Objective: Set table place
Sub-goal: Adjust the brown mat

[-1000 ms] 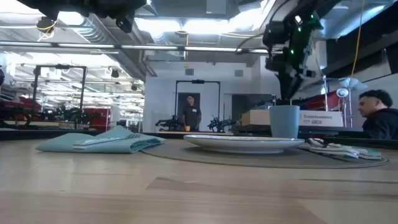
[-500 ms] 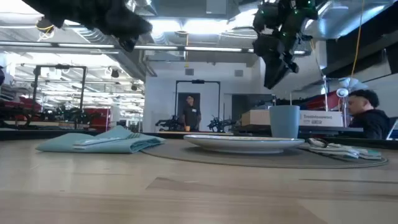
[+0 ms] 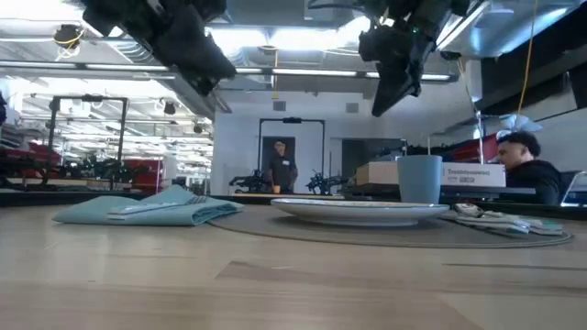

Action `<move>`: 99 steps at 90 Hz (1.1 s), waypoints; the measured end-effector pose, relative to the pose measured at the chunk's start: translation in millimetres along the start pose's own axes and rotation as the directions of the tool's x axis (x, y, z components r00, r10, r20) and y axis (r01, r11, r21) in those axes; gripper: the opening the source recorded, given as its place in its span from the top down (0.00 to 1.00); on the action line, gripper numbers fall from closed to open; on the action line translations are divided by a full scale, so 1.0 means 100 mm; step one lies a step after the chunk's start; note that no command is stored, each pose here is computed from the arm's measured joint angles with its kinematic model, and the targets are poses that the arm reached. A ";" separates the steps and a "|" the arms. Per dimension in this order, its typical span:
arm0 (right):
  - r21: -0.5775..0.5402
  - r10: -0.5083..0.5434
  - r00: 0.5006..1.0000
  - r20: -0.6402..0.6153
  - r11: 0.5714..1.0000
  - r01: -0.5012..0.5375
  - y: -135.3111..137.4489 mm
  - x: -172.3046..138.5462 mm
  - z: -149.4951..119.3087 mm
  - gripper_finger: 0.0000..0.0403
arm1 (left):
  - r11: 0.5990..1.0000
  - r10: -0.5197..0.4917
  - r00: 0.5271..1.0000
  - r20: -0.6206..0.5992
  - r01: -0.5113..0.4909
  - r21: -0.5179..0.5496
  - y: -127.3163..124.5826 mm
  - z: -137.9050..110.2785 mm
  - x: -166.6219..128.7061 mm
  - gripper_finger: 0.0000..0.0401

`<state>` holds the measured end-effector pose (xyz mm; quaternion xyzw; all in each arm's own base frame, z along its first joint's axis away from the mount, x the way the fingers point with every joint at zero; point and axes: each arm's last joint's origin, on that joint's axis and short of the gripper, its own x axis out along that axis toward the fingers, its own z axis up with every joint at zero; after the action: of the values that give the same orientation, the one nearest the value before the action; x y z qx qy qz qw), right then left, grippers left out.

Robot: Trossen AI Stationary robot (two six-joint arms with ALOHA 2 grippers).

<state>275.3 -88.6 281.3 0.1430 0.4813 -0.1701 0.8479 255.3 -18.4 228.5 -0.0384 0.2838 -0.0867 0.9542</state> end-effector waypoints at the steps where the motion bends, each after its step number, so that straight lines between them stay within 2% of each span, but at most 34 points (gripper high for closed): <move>1: 0.000 -0.001 1.000 0.000 1.000 0.001 0.00 0.00 0.00 1.00 | 1.000 0.001 1.000 -0.003 -0.001 0.002 -0.01 0.00 0.01 1.00; 15: -0.002 -0.052 0.998 -0.027 0.999 0.052 -0.02 0.01 -0.04 1.00 | 1.000 -0.003 0.999 -0.032 0.003 -0.012 -0.08 -0.05 0.17 1.00; 42: -0.004 -0.059 0.995 -0.079 0.998 0.059 -0.04 0.09 -0.14 1.00 | 0.998 -0.002 0.992 -0.123 -0.006 -0.063 -0.11 -0.22 0.44 1.00; 69: -0.002 -0.057 0.996 -0.072 0.998 0.057 -0.04 0.11 -0.14 1.00 | 0.996 0.017 0.981 -0.194 -0.034 -0.082 -0.02 -0.38 0.72 1.00; 99: -0.002 -0.058 0.996 -0.070 0.998 0.058 -0.04 0.11 -0.14 1.00 | 0.993 0.073 0.961 -0.267 -0.096 -0.075 0.10 -0.51 0.87 1.00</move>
<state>268.0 -88.2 264.5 0.1348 0.5148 -0.1893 0.8252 300.7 -25.7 138.1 -0.0558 0.4131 -0.0380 0.9082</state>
